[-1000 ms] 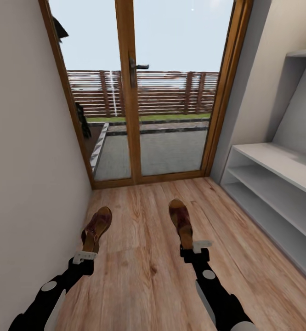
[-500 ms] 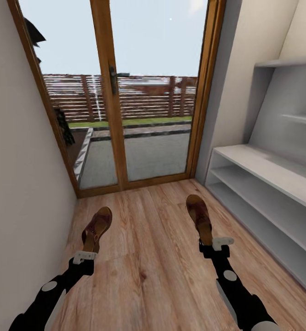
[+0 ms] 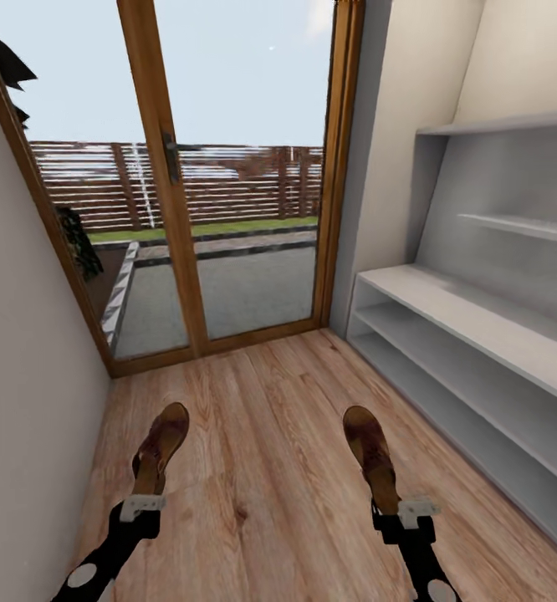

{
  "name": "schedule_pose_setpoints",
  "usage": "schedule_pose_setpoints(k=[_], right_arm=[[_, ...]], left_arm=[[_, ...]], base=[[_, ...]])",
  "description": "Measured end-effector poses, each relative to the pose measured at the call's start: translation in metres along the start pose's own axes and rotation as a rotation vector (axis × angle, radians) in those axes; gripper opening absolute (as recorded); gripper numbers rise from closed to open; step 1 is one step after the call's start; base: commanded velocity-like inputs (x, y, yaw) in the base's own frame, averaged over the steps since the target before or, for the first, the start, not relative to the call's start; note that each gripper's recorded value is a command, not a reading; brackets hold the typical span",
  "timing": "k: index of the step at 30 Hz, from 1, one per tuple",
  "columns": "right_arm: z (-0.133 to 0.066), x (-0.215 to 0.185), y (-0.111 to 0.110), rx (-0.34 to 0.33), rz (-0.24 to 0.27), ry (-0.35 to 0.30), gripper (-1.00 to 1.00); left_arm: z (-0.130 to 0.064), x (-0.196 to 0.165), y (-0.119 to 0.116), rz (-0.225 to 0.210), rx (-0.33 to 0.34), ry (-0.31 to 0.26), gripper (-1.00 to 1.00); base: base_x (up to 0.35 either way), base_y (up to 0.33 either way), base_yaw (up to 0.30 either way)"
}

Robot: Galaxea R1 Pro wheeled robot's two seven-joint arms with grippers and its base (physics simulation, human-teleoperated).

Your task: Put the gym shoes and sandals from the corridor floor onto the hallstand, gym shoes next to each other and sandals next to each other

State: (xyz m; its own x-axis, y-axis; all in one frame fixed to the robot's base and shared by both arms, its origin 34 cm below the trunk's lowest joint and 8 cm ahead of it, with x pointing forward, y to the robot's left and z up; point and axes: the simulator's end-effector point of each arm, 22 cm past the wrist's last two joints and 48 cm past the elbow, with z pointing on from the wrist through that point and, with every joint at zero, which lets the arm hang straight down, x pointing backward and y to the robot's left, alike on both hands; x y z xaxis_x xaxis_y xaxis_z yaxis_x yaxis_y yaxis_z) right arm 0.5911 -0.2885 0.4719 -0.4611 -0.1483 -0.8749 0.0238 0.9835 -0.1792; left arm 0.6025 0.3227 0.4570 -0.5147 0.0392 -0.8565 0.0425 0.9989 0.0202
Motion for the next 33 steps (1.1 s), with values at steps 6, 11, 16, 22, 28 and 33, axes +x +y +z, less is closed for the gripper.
schedule_pose_setpoints(k=[6, 11, 16, 22, 28, 33], right_arm=[[-0.017, 0.021, 0.002, -0.003, 0.001, 0.005, -1.00], [-0.036, 0.055, 0.004, -0.010, 0.008, 0.011, -1.00], [-0.050, 0.077, 0.006, -0.016, 0.014, 0.003, -1.00], [-0.053, 0.080, 0.010, -0.019, 0.022, 0.002, -1.00], [-0.053, 0.084, 0.012, -0.020, 0.024, 0.002, -1.00], [-0.050, 0.092, 0.013, -0.019, 0.024, -0.003, -1.00]], left_arm=[[-0.018, 0.022, 0.006, 0.004, -0.032, -0.019, -1.00], [-0.044, 0.055, 0.026, 0.002, -0.130, -0.006, -1.00], [-0.060, 0.080, 0.026, 0.000, -0.151, 0.013, -1.00], [-0.065, 0.084, 0.020, -0.002, -0.139, 0.002, -1.00], [-0.065, 0.085, 0.019, -0.003, -0.139, -0.009, -1.00], [-0.062, 0.094, 0.018, -0.004, -0.138, -0.013, -1.00]], base=[[0.000, 0.000, -0.222], [0.000, 0.000, -0.222], [0.000, 0.000, -0.222], [0.000, 0.000, -0.222], [0.000, 0.000, -0.222], [0.000, 0.000, -0.218]])
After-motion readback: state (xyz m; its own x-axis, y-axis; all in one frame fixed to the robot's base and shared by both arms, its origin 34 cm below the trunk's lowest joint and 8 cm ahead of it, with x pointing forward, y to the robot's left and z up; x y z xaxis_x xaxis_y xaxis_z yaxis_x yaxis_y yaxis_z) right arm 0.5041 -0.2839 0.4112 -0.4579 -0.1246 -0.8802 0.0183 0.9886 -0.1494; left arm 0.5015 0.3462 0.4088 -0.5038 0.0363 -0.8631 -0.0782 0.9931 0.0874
